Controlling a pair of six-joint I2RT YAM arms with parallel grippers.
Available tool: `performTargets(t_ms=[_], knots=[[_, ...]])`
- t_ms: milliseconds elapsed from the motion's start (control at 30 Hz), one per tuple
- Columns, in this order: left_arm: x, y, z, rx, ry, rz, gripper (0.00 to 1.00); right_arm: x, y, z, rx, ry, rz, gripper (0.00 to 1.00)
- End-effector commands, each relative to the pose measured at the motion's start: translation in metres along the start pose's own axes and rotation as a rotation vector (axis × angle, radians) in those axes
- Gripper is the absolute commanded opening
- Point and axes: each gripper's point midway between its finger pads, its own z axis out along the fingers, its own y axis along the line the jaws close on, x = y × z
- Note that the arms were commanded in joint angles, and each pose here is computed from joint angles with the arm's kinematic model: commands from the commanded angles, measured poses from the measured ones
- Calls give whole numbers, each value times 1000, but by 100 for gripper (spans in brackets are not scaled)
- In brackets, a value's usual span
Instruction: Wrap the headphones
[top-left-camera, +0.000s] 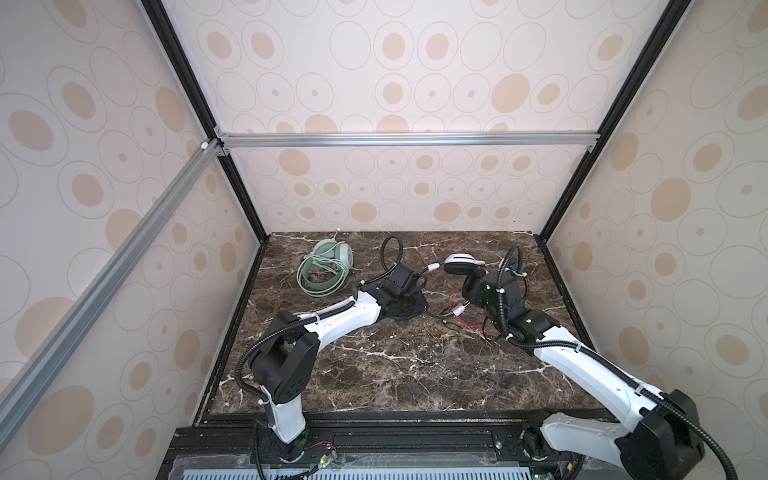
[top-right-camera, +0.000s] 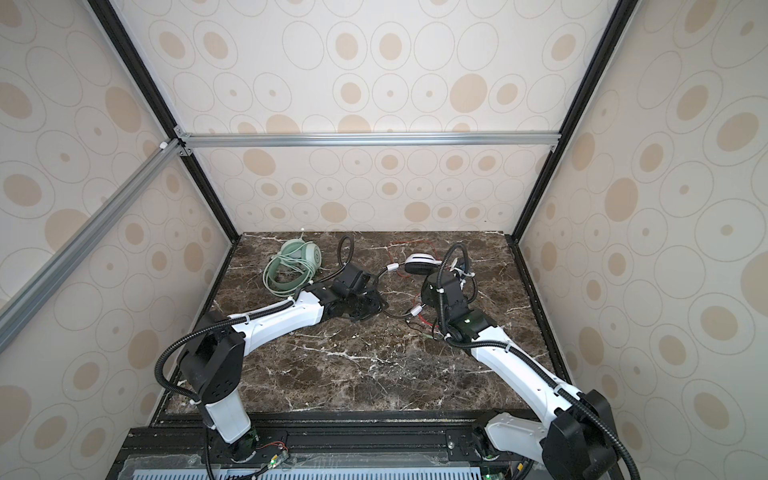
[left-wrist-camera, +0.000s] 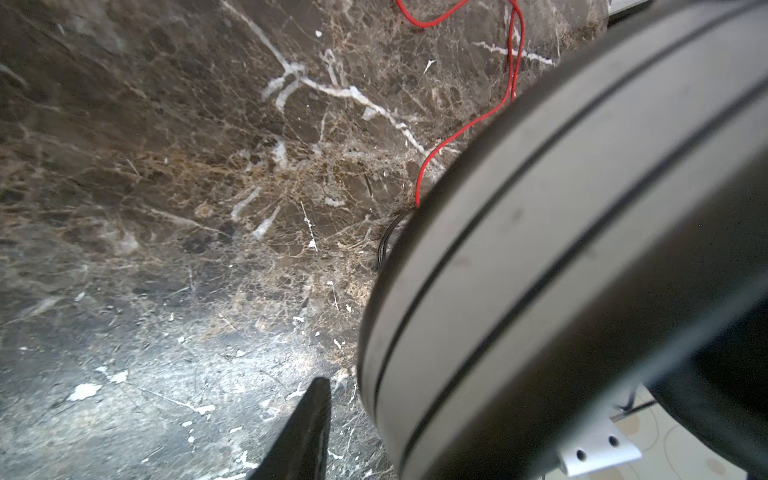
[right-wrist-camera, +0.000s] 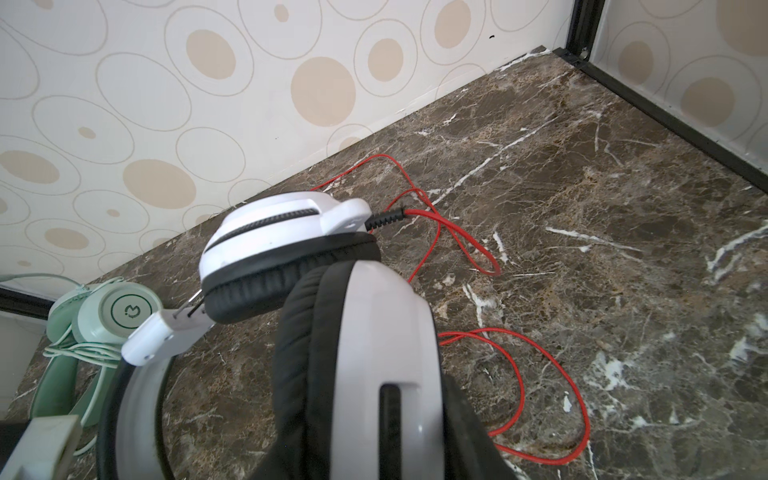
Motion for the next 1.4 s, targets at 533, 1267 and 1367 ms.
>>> performTargets(t_ms=[533, 1267, 1367], knots=[[-1, -25, 0, 67, 20, 98, 0, -23, 14, -13, -76, -80, 96, 37], [-73, 59, -79, 23, -89, 207, 0, -27, -20, -74, -112, 165, -378, 79], [-72, 65, -91, -50, -64, 268, 0, -15, -21, -65, -170, 237, -334, 79]])
